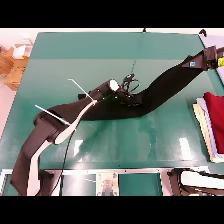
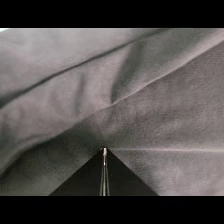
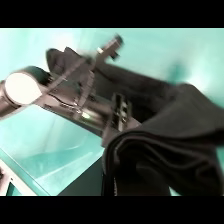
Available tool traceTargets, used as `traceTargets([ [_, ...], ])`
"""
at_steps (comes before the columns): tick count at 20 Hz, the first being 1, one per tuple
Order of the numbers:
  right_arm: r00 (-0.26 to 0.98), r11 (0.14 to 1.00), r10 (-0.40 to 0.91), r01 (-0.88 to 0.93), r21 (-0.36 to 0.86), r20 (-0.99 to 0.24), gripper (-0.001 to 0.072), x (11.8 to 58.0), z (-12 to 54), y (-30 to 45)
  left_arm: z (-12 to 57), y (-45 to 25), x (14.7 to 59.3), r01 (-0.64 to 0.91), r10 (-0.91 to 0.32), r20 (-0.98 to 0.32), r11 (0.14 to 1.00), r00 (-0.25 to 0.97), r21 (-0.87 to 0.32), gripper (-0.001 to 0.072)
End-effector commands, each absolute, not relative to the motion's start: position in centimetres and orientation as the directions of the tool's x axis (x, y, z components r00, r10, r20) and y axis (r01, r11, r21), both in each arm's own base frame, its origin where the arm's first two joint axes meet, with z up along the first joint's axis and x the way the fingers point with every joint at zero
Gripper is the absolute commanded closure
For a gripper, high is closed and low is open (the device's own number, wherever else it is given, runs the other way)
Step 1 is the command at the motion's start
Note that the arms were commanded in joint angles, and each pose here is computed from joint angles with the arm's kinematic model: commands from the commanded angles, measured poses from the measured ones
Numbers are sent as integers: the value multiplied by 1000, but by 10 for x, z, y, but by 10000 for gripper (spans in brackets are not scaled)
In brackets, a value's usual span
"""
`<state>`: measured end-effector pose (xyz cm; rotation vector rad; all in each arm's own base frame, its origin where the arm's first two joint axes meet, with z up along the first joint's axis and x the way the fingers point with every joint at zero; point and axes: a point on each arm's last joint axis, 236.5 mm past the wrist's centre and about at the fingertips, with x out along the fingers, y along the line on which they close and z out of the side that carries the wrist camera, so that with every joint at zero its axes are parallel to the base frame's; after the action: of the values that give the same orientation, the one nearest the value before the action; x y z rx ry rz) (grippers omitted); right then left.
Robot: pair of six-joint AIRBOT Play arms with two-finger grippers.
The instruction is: Fold the shirts.
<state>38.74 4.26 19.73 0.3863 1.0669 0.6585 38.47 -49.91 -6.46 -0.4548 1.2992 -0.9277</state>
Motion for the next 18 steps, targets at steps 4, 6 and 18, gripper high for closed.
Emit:
traceTargets([
  [4,301,702,712,-341,625,-635,701,381,219,75,-6,-444,393,322,-787,-584,510,-198,-798,683],
  [6,260,674,736,-361,644,-625,701,379,218,107,21,-377,421,302,-749,-647,589,-146,-750,684],
  [18,149,584,793,-462,668,-591,585,361,7,467,134,-27,432,21,-5,-967,1000,255,0,683],
])
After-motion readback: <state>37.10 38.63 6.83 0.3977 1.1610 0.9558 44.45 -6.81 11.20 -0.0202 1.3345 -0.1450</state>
